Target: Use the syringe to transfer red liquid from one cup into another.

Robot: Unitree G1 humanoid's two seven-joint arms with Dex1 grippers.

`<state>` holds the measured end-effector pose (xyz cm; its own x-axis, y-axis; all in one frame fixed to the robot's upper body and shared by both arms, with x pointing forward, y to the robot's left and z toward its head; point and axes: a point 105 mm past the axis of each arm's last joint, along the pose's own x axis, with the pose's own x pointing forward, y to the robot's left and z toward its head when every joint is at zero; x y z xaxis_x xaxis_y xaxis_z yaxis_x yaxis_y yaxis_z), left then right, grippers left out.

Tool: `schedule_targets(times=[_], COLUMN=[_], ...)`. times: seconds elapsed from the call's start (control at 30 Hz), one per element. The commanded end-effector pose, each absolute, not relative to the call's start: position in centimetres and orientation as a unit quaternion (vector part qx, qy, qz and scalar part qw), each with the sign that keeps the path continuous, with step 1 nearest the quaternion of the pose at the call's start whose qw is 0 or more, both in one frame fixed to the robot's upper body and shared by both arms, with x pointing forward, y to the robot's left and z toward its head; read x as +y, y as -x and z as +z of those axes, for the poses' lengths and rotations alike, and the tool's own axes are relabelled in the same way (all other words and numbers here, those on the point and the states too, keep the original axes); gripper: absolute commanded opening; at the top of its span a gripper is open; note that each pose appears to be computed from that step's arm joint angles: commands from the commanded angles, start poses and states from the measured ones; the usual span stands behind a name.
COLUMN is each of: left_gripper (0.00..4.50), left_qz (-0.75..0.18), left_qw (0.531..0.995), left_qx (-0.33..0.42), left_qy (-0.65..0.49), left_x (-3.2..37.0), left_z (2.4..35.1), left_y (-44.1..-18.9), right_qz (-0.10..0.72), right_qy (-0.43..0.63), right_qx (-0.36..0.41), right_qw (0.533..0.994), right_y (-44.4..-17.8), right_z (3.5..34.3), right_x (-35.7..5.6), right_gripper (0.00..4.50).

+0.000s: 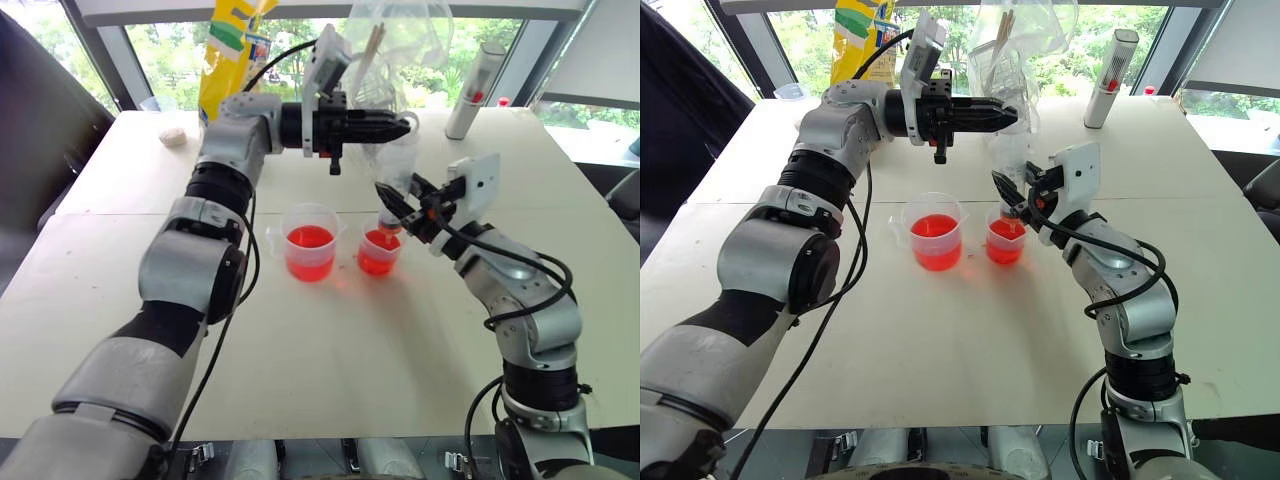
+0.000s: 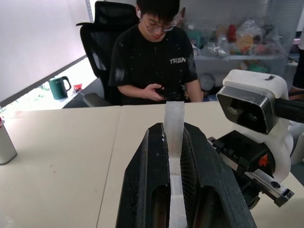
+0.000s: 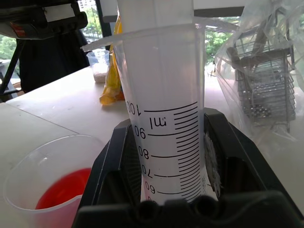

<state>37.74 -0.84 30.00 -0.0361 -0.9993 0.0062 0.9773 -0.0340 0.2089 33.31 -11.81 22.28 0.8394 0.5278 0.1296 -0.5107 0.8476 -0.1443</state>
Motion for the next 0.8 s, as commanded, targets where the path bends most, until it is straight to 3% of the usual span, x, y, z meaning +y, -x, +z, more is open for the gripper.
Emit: schedule_targets(times=[0.03,0.4,0.77,0.8], left_gripper=[0.04,0.04,0.04,0.43], left_qz=[-0.726,-0.731,-0.711,-0.708], left_qw=[0.679,0.673,0.693,0.696], left_qx=[-0.042,-0.034,-0.071,-0.075], left_qy=[-0.101,-0.104,-0.093,-0.091], left_x=[-1.8,-2.0,-0.8,-0.5], left_z=[27.8,26.6,29.3,29.7], left_y=[-37.5,-37.2,-37.7,-37.7], right_qz=[0.299,0.291,0.3,0.301], right_qy=[0.06,0.058,0.049,0.048], right_qx=[-0.196,-0.196,-0.182,-0.18], right_qw=[0.932,0.935,0.935,0.935], right_y=[-30.9,-31.2,-31.3,-31.3], right_z=[28.0,28.5,27.6,27.5], right_x=[-10.6,-11.3,-10.8,-10.8], right_gripper=[1.39,1.39,1.39,1.39])
